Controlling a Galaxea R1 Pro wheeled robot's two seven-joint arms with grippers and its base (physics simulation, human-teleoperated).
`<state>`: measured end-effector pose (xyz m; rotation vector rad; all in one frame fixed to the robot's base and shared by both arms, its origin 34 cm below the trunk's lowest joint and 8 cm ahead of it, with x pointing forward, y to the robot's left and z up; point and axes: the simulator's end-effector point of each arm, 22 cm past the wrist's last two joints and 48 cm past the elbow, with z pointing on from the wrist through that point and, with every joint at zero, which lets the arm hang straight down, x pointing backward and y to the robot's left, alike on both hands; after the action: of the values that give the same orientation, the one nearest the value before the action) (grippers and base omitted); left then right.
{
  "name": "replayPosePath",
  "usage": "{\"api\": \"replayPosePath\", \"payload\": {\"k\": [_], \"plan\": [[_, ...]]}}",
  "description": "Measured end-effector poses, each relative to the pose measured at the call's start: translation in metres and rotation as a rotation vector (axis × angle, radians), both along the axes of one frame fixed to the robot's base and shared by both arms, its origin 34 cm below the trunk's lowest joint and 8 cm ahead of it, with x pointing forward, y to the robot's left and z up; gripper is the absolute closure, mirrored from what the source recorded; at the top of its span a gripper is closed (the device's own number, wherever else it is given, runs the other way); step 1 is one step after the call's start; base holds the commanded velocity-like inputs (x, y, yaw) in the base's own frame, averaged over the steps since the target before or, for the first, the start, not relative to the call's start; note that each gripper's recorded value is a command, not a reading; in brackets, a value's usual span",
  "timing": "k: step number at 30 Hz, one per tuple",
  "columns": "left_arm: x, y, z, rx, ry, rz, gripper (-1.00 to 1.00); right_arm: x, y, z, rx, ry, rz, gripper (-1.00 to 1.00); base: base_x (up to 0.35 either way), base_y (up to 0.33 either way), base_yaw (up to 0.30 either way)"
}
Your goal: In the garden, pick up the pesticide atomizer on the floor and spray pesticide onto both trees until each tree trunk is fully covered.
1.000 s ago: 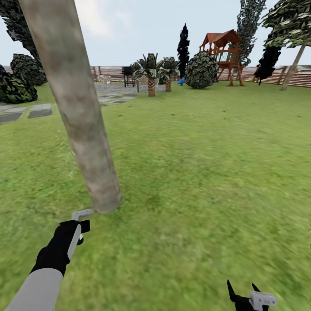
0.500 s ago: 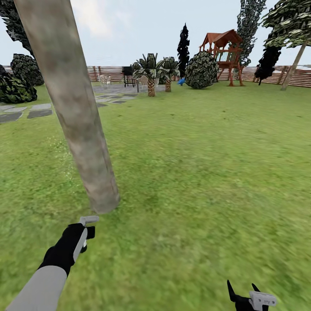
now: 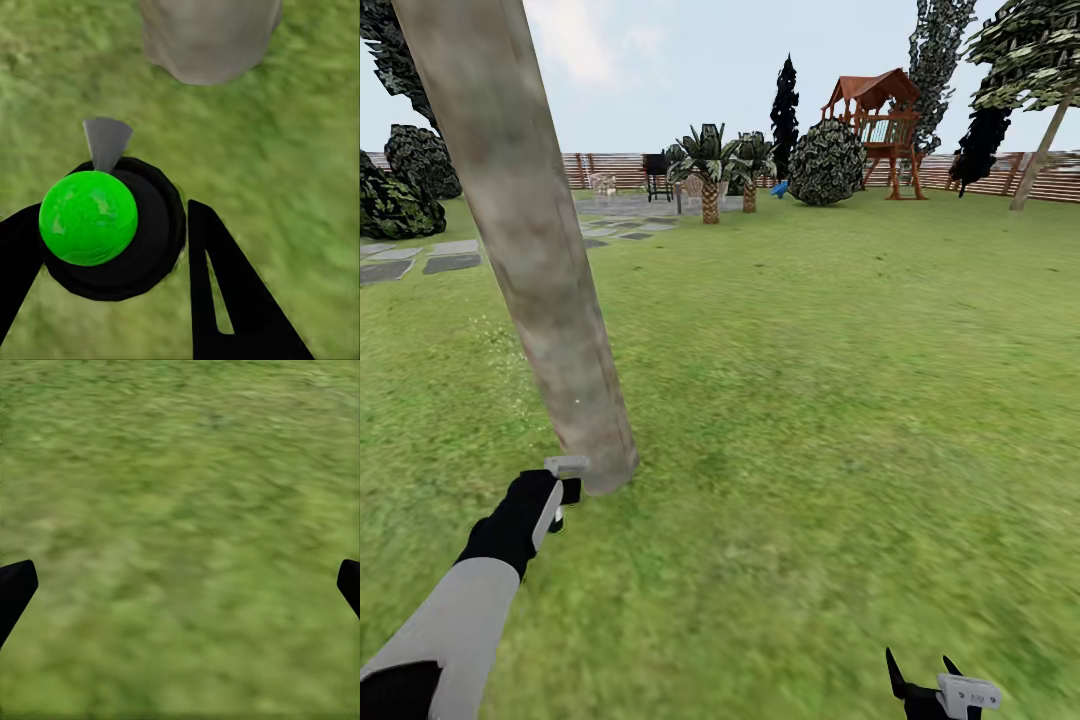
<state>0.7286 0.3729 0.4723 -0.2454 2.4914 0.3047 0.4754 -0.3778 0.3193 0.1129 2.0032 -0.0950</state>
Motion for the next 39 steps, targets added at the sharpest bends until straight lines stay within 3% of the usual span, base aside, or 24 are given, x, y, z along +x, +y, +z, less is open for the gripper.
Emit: {"api": "replayPosePath", "payload": {"k": [5,12,16,18,20,23,27,29,33,35,37,39], "plan": [[-0.004,0.005,-0.003,0.008,0.004,-0.002,1.00,0.000,0.000,0.000,0.000,0.000,0.000,-1.00,0.085,0.000,0.000],[0.000,-0.024,-0.006,-0.033,0.006,-0.021,1.00,0.000,-0.001,0.000,0.000,0.000,-0.004,-1.00,0.085,0.000,0.000],[-0.005,-0.006,-0.006,-0.014,0.039,-0.004,1.00,0.000,-0.001,0.000,-0.001,0.000,-0.004,-1.00,0.001,0.000,0.000],[-0.016,0.027,-0.009,0.022,0.067,0.024,1.00,0.000,-0.001,0.000,-0.001,0.000,-0.004,-1.00,0.000,0.000,0.000],[-0.024,0.029,-0.019,0.017,0.089,0.027,1.00,0.000,-0.002,0.000,-0.001,0.000,-0.004,-1.00,0.000,0.000,0.000],[-0.028,0.015,-0.029,-0.004,0.106,0.014,1.00,0.000,-0.002,0.000,-0.002,0.000,-0.005,-1.00,0.052,0.013,0.000],[-0.024,-0.038,-0.039,-0.098,0.111,-0.050,1.00,0.000,-0.002,0.000,-0.002,0.000,-0.005,-1.00,0.252,0.121,0.000],[-0.024,-0.039,-0.038,-0.091,0.113,-0.059,1.00,0.000,-0.002,0.000,-0.002,0.000,-0.005,-1.00,0.111,0.049,0.000],[-0.025,-0.026,-0.037,-0.070,0.116,-0.052,1.00,0.000,-0.002,0.000,-0.002,0.000,-0.005,-1.00,0.021,0.009,0.000],[-0.026,-0.008,-0.034,-0.046,0.116,-0.037,1.00,0.000,-0.002,0.000,-0.002,0.000,-0.004,-1.00,0.003,0.001,0.000],[-0.027,0.034,-0.024,-0.001,0.111,-0.001,1.00,0.000,-0.002,0.000,-0.002,-0.001,-0.005,-1.00,0.000,0.000,0.000],[-0.028,0.055,-0.018,0.016,0.106,0.021,1.00,0.000,-0.002,0.000,-0.002,0.000,-0.005,-1.00,0.000,0.000,0.000]]}}
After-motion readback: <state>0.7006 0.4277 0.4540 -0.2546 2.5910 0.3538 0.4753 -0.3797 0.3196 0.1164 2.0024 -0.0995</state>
